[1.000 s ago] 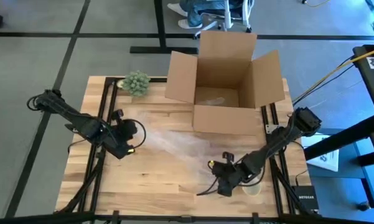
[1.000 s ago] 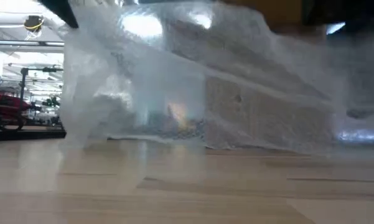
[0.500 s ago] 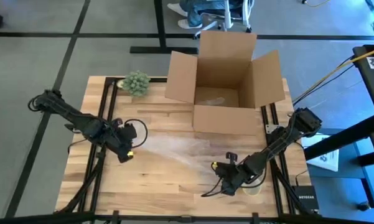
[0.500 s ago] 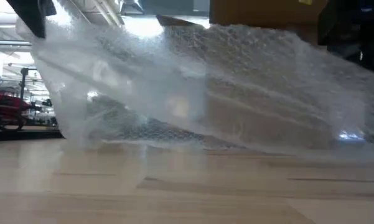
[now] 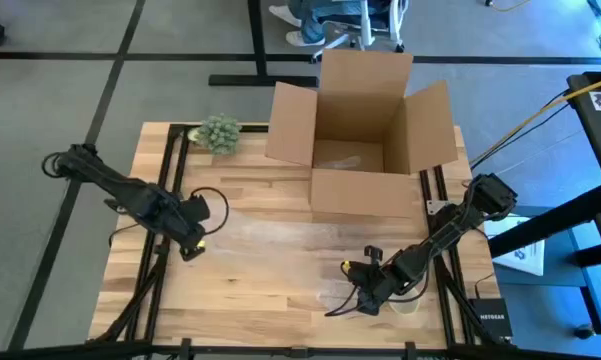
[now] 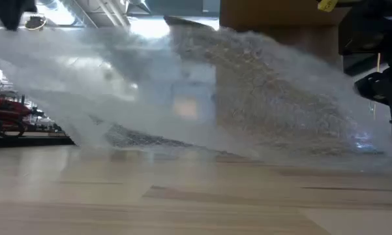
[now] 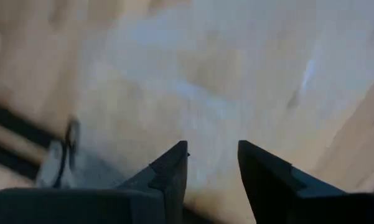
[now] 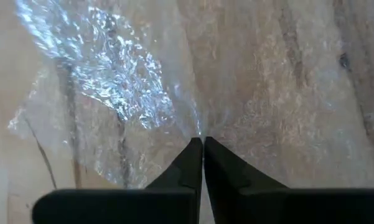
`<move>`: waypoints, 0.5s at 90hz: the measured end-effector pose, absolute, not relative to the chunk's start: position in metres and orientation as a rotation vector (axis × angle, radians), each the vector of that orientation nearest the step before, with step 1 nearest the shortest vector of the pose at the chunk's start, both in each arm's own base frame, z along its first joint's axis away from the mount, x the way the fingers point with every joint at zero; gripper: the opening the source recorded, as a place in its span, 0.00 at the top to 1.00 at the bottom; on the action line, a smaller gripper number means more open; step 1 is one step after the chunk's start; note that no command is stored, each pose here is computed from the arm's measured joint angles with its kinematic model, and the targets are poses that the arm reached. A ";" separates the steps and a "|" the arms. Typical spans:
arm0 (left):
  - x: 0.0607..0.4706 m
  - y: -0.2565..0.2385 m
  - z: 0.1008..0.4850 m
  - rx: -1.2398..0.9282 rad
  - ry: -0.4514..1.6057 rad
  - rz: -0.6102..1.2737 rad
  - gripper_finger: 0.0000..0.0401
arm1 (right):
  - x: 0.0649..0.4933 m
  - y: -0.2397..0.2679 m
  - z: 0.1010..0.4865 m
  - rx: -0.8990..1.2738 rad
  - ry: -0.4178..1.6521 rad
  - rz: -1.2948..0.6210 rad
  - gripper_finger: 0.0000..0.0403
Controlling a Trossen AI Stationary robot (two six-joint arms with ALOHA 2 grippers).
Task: Wrap mug
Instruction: Wrap the orange patterned mug with the bubble wrap
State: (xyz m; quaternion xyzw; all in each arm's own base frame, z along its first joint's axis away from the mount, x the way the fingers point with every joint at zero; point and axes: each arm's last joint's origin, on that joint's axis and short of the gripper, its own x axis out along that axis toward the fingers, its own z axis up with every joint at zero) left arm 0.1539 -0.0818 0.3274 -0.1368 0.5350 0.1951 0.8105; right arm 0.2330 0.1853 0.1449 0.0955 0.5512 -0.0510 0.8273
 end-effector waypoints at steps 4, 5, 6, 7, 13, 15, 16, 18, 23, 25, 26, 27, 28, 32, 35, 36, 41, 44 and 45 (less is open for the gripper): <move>0.159 -0.083 0.330 -0.239 1.038 0.428 0.69 | 0.233 0.185 0.145 0.203 1.169 -0.109 1.00; 0.160 -0.083 0.331 -0.226 1.012 0.432 0.69 | 0.233 0.185 0.145 0.203 1.168 -0.109 1.00; 0.162 -0.083 0.331 -0.215 0.988 0.434 0.69 | 0.233 0.185 0.145 0.204 1.167 -0.108 1.00; 0.163 -0.083 0.331 -0.203 0.966 0.434 0.69 | 0.233 0.186 0.145 0.204 1.165 -0.108 1.00; 0.172 -0.084 0.325 -0.145 0.911 0.393 0.69 | 0.236 0.187 0.146 0.215 1.129 -0.105 1.00; 0.175 -0.084 0.321 -0.124 0.918 0.373 0.69 | 0.237 0.188 0.147 0.222 1.112 -0.103 1.00; 0.177 -0.084 0.318 -0.116 0.923 0.366 0.69 | 0.238 0.188 0.147 0.225 1.104 -0.101 1.00; 0.180 -0.083 0.313 -0.105 0.930 0.357 0.69 | 0.239 0.189 0.148 0.231 1.088 -0.096 1.00; 0.185 -0.080 0.298 -0.093 0.949 0.354 0.69 | 0.242 0.191 0.149 0.250 1.058 -0.078 1.00; 0.186 -0.078 0.291 -0.090 0.961 0.361 0.69 | 0.243 0.192 0.150 0.257 1.050 -0.072 1.00; 0.186 -0.077 0.288 -0.088 0.967 0.368 0.69 | 0.242 0.192 0.150 0.259 1.049 -0.068 1.00; 0.186 -0.077 0.284 -0.088 0.973 0.375 0.69 | 0.242 0.193 0.150 0.261 1.049 -0.064 1.00; 0.186 -0.076 0.280 -0.089 0.979 0.382 0.69 | 0.242 0.194 0.150 0.263 1.049 -0.060 1.00; 0.185 -0.073 0.266 -0.095 0.993 0.408 0.69 | 0.241 0.198 0.147 0.279 1.063 -0.040 1.00; 0.185 -0.072 0.255 -0.113 0.996 0.426 0.69 | 0.238 0.202 0.145 0.279 1.086 -0.024 1.00; 0.185 -0.071 0.252 -0.116 0.999 0.431 0.69 | 0.237 0.203 0.144 0.276 1.094 -0.020 1.00; 0.183 -0.070 0.236 -0.147 1.012 0.455 0.69 | 0.233 0.207 0.140 0.271 1.126 0.006 1.00; 0.181 -0.070 0.228 -0.162 1.021 0.461 0.69 | 0.231 0.210 0.139 0.268 1.143 0.022 1.00; 0.180 -0.070 0.226 -0.168 1.022 0.462 0.69 | 0.231 0.210 0.138 0.267 1.152 0.027 1.00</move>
